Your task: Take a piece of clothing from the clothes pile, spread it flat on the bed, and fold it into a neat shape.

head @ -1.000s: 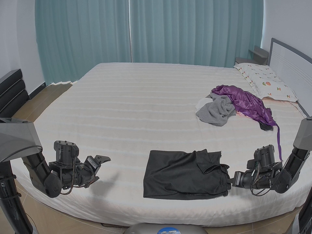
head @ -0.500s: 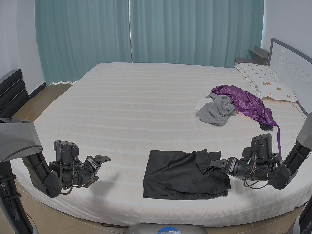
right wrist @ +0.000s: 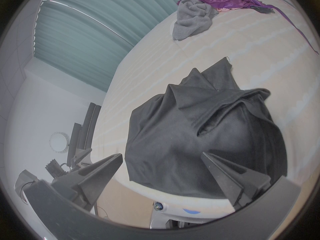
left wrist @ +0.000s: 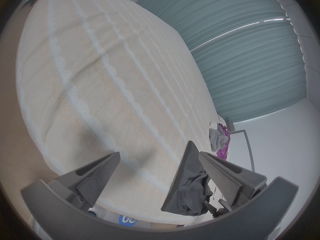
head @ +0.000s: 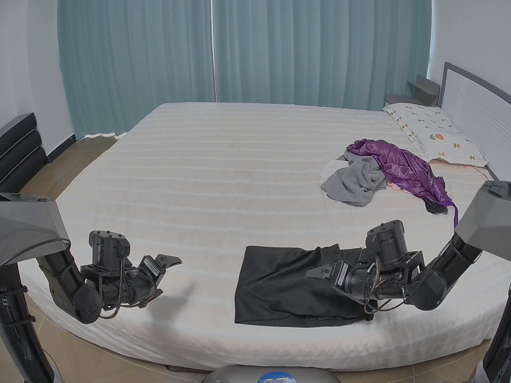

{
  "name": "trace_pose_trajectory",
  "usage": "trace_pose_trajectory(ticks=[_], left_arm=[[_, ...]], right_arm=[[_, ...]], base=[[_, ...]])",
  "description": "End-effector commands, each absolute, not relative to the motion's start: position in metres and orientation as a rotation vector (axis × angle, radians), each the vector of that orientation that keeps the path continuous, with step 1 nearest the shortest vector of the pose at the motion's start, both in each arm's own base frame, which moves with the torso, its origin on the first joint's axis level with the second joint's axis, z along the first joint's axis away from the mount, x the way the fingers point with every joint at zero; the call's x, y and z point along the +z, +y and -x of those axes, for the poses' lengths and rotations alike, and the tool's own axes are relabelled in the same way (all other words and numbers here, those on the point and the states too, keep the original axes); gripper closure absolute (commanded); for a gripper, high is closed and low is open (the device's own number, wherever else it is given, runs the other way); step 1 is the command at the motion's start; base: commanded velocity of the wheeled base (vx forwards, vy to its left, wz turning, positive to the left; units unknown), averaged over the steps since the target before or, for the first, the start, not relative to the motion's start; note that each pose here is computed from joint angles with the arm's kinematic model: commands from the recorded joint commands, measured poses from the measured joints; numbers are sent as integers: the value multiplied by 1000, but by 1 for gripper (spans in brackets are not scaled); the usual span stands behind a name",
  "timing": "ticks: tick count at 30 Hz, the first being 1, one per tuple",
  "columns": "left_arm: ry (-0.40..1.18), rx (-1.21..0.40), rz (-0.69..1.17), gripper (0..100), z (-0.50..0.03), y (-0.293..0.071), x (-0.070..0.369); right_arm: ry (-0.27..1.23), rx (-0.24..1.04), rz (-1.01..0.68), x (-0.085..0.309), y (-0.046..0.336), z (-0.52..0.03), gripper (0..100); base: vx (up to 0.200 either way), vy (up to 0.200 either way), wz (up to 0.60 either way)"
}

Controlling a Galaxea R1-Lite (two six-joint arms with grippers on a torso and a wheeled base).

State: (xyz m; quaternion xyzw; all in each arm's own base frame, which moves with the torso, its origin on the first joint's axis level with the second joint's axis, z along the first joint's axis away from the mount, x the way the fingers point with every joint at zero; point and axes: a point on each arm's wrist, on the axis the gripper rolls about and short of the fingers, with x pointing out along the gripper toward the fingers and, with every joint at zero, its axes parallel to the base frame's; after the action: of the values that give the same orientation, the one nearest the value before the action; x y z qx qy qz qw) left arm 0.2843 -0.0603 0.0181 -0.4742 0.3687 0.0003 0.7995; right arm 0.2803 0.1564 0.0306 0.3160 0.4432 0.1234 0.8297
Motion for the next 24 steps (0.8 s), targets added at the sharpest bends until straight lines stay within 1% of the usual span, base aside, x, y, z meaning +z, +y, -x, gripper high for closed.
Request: trace_pose_trajectory(ticks=[1,5,8,10,11,12,14,20,23,24], left_arm=[[795,5,1016,0,-285,-60,16],[795,6,1018,0,-286,-60,16],[795,6,1018,0,-286,-60,16],[796,6,1018,0,-285,-60,16],[796,6,1018,0,-285,-60,16],[795,6,1019,0,-286,-60,16],[795,6,1019,0,-286,-60,16],[795,6,1019,0,-286,-60,16],[795,6,1019,0,-286,-60,16],[795,6,1019,0,-286,-60,16]], right_arm=[[962,220,-663,9,160,-297,0],[943,182,-670,0,157,-313,0],[866,116,-690,-2,148,-339,0],[816,88,-703,1,141,-350,0],[816,88,-703,1,141,-350,0],[773,58,-718,6,130,-360,0],[742,35,-734,10,119,-368,0],[708,-53,-762,4,82,-381,0],[697,-55,-766,-4,69,-383,0],[680,-27,-766,-3,66,-383,0]], base=[[0,0,0],[0,0,0],[0,0,0],[0,0,0],[0,0,0],[0,0,0],[0,0,0],[0,0,0],[0,0,0],[0,0,0]])
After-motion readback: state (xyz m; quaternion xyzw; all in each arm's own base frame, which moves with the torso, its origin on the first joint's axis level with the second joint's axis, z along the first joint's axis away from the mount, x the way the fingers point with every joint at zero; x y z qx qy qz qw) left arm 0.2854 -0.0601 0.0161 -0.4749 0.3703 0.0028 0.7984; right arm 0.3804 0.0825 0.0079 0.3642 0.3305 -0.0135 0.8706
